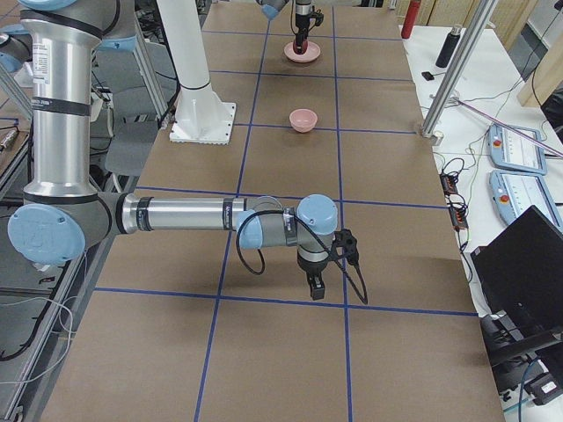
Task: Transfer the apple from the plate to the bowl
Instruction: 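Carry the red apple with the left gripper over the pink bowl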
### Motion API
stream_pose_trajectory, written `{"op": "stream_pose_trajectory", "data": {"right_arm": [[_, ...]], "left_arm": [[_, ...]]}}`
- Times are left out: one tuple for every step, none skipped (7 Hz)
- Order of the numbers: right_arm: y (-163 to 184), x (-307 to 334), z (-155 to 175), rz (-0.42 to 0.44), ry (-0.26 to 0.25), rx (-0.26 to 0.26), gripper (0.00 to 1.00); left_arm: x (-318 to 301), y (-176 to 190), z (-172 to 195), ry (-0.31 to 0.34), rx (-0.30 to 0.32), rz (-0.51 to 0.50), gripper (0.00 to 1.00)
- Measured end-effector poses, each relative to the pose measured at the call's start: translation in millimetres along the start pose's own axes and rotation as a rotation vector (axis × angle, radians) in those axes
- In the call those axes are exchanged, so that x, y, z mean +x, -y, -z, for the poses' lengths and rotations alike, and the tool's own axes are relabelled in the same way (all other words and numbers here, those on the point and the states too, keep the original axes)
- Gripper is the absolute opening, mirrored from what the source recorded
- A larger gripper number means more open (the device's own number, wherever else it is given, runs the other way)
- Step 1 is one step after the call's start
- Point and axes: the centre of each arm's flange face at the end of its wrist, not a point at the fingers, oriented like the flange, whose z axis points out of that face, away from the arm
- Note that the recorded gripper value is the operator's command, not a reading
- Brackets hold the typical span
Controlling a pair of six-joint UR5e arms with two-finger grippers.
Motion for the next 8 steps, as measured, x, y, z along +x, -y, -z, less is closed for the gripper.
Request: {"op": "stream_pose_trajectory", "data": {"right_arm": [[0,0,0,0.0,0.0,-0.001,1.0],[0,0,-1,0.0,0.001,-0.001,1.0],[0,0,-1,0.0,0.001,-0.002,1.0],[0,0,-1,0.0,0.0,-0.002,1.0],[-1,0,-1,0.0,0.0,-0.002,1.0],[-1,0,-1,0.0,0.0,-0.002,1.0],[-1,0,-1,-0.001,0.0,-0.002,1.0],[-1,0,-1,-0.001,0.001,-0.001,1.0]], "left_arm": [[48,21,9,-0.032,0.02,0.075,0.16],[104,33,5,-0.068,0.027,0.13,0.16],[173,42,-6,-0.071,0.031,0.173,0.16],[246,52,-14,-0.031,0.022,0.206,0.16],[314,67,-18,0.016,0.011,0.242,0.17],[370,86,-23,0.046,0.013,0.281,0.17],[406,100,-29,0.064,0.019,0.302,0.18],[428,107,-40,0.076,0.024,0.306,0.22]]}}
